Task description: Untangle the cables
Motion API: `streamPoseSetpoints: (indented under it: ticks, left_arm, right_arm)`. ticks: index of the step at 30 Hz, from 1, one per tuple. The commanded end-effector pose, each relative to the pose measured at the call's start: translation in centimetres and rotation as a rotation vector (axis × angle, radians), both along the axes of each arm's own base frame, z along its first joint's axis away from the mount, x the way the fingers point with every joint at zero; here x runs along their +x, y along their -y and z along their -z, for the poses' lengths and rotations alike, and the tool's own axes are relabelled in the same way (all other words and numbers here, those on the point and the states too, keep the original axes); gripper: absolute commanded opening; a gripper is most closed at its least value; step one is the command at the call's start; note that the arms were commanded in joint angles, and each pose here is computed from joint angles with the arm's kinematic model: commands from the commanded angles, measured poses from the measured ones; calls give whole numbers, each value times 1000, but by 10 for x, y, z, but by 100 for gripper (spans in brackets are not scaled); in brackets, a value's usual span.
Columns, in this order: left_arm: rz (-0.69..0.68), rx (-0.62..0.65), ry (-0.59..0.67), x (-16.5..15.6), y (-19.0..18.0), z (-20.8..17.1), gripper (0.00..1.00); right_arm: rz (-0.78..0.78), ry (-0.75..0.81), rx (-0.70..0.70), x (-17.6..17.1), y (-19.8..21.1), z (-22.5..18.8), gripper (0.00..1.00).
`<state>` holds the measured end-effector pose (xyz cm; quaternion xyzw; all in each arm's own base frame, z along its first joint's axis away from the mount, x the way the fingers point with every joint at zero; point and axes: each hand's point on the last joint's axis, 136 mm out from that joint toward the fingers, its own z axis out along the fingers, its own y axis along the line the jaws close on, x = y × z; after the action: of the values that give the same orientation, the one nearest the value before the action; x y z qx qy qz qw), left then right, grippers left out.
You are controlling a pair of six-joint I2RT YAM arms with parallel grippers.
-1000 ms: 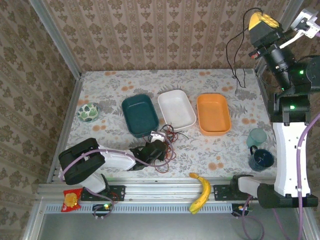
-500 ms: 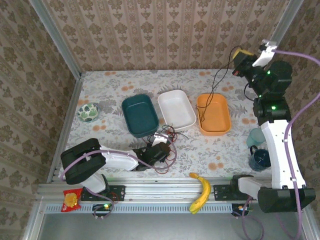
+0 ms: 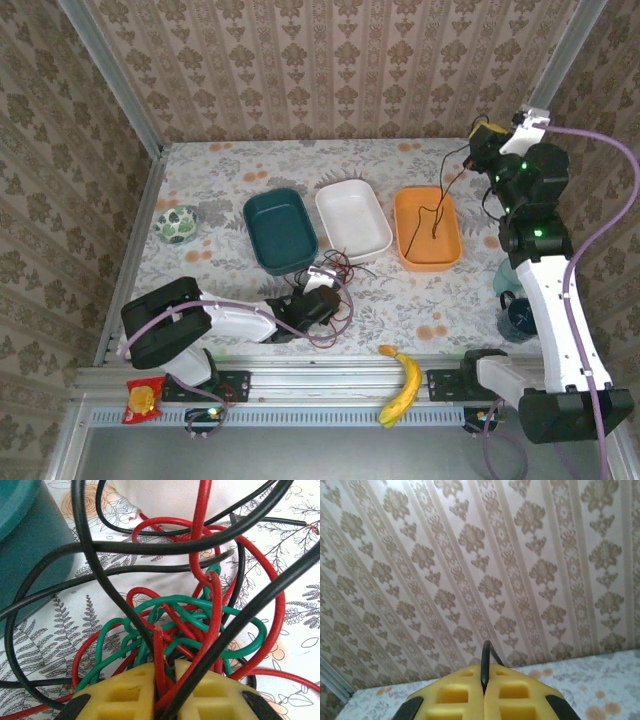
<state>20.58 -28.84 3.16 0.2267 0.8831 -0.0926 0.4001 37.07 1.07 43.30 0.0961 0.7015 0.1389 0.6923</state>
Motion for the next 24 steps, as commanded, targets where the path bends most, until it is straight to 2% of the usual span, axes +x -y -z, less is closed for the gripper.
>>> streamPoseSetpoints:
  ticks: [1, 6, 11, 19, 24]
  left_arm:
    - [28, 276, -95, -23, -55, 47, 15]
    - [37, 276, -84, -21, -51, 43, 15]
    - [44, 270, -67, -18, -47, 38, 15]
    - [25, 262, -42, -15, -49, 29, 15]
    - [17, 240, -19, -14, -51, 19, 15]
  right_arm:
    - [33, -90, -3, 2, -2, 43, 0]
    - [39, -242, -38, 0, -17, 114, 0]
    - [70, -403, -10, 3, -19, 187, 0]
    - [-28, -567, 54, 29, -34, 251, 0]
    - [74, -699, 61, 40, -18, 292, 0]
